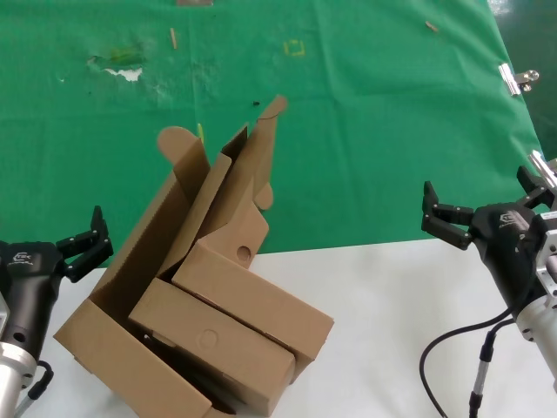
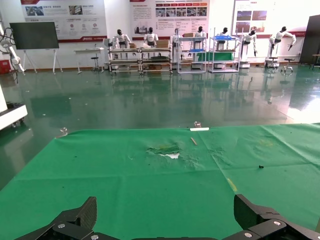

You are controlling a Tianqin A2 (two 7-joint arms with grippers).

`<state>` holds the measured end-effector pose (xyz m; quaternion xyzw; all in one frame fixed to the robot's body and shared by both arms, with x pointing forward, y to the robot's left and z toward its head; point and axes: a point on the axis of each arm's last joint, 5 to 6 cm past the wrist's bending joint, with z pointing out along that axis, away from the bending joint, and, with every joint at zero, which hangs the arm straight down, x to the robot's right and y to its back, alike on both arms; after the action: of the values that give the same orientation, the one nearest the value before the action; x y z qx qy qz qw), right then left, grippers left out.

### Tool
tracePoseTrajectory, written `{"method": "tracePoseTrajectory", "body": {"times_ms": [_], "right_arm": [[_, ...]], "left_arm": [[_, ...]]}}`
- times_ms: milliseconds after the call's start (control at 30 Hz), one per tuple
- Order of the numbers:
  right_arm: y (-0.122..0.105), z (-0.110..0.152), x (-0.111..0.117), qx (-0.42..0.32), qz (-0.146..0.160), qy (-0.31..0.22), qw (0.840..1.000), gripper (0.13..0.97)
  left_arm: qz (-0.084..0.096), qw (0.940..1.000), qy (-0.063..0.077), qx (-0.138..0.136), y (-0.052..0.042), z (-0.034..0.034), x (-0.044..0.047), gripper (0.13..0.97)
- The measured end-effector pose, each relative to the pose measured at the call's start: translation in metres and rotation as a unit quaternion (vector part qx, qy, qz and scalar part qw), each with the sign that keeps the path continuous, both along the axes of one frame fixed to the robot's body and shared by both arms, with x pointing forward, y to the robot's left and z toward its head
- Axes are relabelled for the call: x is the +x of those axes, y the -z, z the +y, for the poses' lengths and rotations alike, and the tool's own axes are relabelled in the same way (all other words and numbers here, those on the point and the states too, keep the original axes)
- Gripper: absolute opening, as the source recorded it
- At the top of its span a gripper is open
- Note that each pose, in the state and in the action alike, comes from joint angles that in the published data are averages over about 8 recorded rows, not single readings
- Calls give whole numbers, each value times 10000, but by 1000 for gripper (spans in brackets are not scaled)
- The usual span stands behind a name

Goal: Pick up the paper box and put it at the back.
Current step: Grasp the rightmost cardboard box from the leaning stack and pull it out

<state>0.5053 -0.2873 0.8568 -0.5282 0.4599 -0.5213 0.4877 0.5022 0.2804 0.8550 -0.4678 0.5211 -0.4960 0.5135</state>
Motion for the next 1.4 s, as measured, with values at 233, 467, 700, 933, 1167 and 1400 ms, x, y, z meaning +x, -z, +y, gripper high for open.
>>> {"method": "tracePoseTrajectory", "body": {"times_ms": [233, 467, 700, 933, 1167, 1400], "right_arm": [[0, 0, 0, 0, 0, 0, 10000, 966], [0, 0, 0, 0, 0, 0, 10000, 966], [0, 0, 0, 0, 0, 0, 10000, 966], [-22, -85, 3, -34, -21, 79, 10000, 966], [-196, -586, -21, -185, -139, 338, 9992, 966], [-322, -898, -159, -755, -86, -274, 9967, 966]], "left_arm": [[0, 10000, 0, -1, 0, 0, 0, 966], [0, 10000, 0, -2, 0, 0, 0, 966], [0, 10000, 0, -2, 0, 0, 0, 966], [0, 10000, 0, -2, 0, 0, 0, 960], [0, 10000, 0, -2, 0, 0, 0, 931], [0, 10000, 0, -3, 0, 0, 0, 888]]}}
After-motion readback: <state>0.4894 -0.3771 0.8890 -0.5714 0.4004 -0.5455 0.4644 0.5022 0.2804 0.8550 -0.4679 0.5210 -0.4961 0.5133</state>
